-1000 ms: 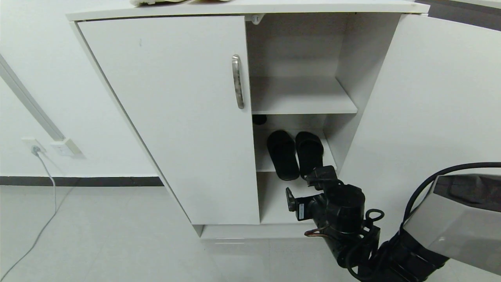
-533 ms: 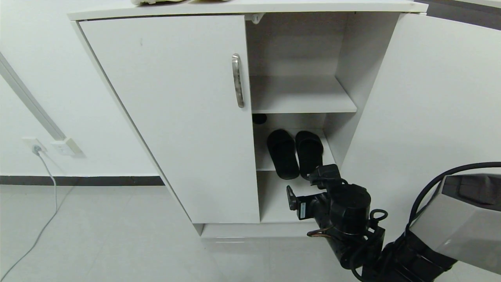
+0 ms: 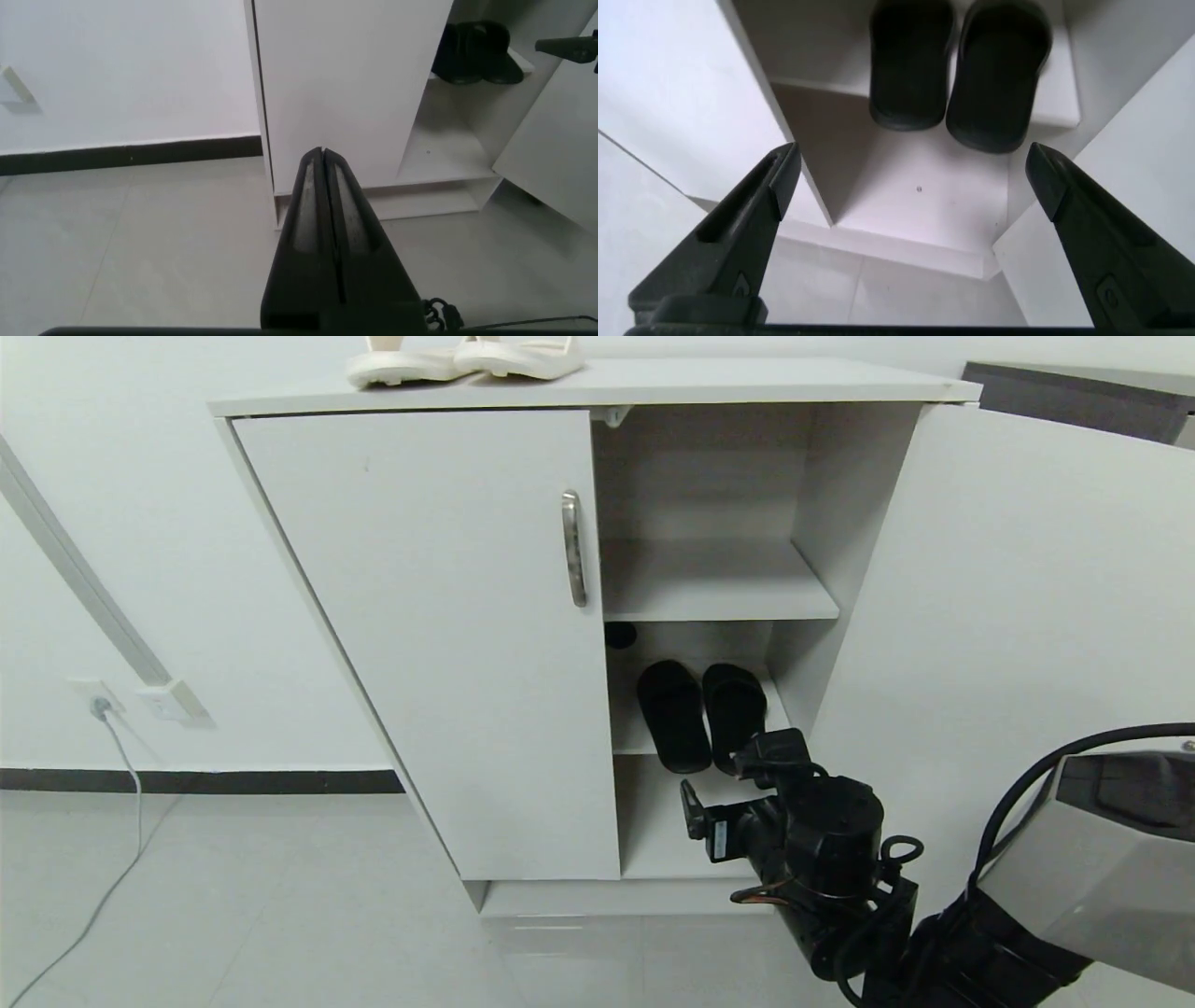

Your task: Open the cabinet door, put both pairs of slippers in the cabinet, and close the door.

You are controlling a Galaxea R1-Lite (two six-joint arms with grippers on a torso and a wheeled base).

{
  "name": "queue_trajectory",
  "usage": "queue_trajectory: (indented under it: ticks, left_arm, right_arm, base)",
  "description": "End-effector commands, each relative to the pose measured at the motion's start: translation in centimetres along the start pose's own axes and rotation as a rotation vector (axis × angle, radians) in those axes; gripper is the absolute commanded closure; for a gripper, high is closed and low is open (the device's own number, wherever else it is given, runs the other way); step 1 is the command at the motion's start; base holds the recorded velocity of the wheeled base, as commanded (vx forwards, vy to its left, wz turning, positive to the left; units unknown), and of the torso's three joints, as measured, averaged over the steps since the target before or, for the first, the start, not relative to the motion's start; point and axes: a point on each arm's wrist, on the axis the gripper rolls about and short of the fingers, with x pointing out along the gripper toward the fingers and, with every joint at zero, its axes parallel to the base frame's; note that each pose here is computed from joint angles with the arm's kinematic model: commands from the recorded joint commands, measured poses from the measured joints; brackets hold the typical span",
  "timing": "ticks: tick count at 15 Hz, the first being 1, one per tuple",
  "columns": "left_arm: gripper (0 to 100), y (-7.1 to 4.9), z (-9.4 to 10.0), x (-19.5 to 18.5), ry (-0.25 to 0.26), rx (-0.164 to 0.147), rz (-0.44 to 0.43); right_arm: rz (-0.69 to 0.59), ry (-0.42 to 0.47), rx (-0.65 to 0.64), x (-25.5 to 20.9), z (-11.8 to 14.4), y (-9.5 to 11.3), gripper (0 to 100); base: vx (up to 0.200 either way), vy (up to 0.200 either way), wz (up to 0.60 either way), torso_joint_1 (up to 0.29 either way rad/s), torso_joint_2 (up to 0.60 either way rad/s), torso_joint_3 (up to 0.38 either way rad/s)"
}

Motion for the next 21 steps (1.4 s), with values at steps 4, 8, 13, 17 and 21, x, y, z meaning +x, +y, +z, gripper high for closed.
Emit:
queue_trajectory:
  ticks: [4,8,13,17,21]
  left_arm:
    - [100,0.0,0.0,0.0,0.002,0.002,0.0]
    - [100,0.0,0.0,0.0,0.0,0.002,0.001]
    - [100,0.0,0.0,0.0,0.0,0.002,0.001]
    - [100,0.0,0.0,0.0,0.0,0.0,0.001]
    - [100,0.0,0.0,0.0,0.002,0.0,0.0]
  right_arm:
    - [0.008,0.004,-0.003,-0.1,-0.2,0.3,0]
    - [0.007,0.01,-0.007,0.0,-0.5,0.3,0]
    - [0.005,0.015,-0.009,0.1,-0.8,0.2,0]
    - [0.006,0.013,-0.009,0.0,-1.1,0.2,0]
    - [0.004,0.019,-0.011,0.1,-1.3,0.1,0]
  base:
    - [0.0,0.0,0.0,0.0,0.0,0.198]
    - [0.0,0.0,0.0,-0.002,0.0,0.133]
    - [0.0,0.0,0.0,0.0,0.0,0.0]
    - [0.0,0.0,0.0,0.0,0.0,0.0]
    - [0.0,0.2,0.0,0.002,0.0,0.004]
